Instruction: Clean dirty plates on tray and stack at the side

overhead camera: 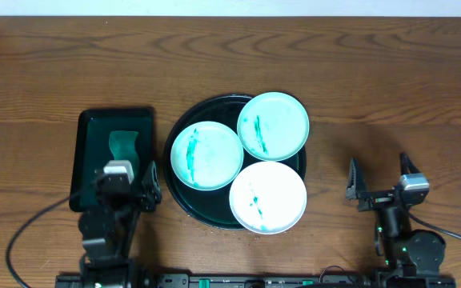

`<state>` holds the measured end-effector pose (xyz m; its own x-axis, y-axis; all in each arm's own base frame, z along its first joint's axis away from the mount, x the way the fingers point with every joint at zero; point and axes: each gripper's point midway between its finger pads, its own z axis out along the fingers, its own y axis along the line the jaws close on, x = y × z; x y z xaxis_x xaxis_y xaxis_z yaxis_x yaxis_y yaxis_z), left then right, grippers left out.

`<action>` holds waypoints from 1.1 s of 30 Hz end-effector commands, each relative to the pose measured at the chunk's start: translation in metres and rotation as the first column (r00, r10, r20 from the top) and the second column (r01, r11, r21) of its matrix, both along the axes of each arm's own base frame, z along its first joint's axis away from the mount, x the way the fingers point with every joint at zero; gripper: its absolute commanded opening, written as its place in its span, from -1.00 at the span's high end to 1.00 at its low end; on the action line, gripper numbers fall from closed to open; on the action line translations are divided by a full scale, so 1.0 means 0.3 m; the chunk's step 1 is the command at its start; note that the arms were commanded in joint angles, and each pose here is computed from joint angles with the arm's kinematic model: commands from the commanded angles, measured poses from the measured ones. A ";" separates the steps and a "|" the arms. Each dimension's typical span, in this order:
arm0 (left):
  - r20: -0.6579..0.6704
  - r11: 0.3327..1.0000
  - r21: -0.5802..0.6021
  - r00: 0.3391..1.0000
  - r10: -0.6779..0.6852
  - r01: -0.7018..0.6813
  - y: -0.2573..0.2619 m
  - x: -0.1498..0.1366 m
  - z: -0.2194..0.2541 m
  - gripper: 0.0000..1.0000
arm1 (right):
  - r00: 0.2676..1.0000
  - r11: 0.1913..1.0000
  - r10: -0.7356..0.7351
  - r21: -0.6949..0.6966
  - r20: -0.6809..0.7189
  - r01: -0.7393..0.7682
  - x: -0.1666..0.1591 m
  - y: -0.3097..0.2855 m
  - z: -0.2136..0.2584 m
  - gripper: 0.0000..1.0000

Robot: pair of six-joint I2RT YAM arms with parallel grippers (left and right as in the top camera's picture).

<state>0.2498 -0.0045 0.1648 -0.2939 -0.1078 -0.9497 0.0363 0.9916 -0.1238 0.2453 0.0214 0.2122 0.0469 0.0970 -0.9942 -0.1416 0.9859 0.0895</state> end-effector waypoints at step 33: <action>-0.639 0.977 -0.099 0.741 -0.207 0.187 -0.058 0.273 0.210 -0.46 | 0.548 0.863 0.476 0.484 -0.688 -0.143 0.436 0.280 0.012 -0.87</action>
